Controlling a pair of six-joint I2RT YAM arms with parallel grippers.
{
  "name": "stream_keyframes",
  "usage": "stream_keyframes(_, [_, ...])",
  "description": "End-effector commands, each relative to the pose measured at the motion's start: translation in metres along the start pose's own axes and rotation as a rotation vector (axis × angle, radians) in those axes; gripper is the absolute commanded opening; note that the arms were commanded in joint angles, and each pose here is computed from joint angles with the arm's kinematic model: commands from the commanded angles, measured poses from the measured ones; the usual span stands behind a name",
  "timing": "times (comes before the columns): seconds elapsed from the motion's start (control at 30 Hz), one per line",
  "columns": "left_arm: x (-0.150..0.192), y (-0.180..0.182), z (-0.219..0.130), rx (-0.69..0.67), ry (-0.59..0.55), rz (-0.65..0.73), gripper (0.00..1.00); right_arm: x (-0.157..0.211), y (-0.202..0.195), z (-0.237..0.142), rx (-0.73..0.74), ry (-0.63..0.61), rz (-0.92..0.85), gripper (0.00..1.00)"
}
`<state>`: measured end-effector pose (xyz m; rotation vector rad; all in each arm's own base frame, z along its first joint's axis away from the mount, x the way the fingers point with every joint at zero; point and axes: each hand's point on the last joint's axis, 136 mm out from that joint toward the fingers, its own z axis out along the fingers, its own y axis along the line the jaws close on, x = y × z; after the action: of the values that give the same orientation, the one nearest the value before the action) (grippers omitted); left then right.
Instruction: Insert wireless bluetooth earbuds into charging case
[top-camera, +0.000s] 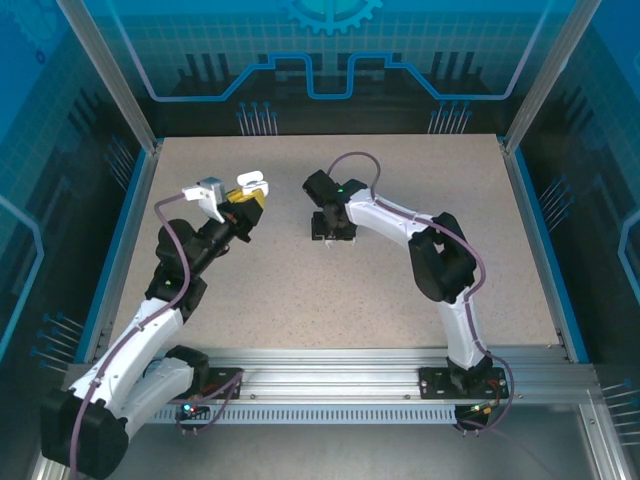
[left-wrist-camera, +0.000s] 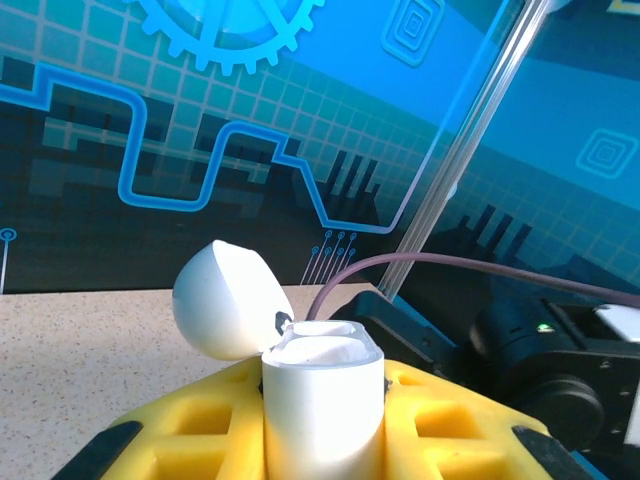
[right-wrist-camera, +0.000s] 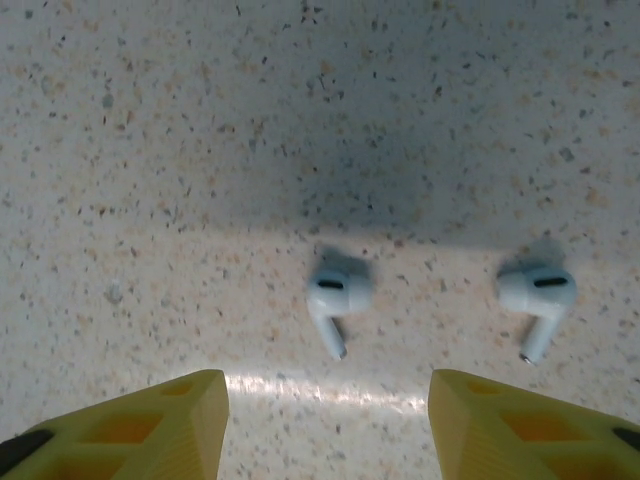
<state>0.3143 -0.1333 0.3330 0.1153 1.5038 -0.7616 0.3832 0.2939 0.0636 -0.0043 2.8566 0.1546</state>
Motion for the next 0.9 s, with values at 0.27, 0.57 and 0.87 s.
stream_keyframes(0.27, [-0.016, -0.008, -0.006, 0.007, -0.075, 0.02, 0.0, 0.0, 0.002, 0.028, 0.095, 0.055, 0.033, 0.51])
stream_keyframes(0.57, [-0.016, -0.009, -0.008, 0.005, -0.072, 0.039, 0.0, 0.006, -0.001, 0.047, 0.133, 0.083, 0.039, 0.51])
stream_keyframes(0.87, [-0.015, -0.011, -0.007, 0.011, -0.065, 0.042, 0.0, 0.012, -0.004, 0.056, 0.143, 0.102, 0.033, 0.47])
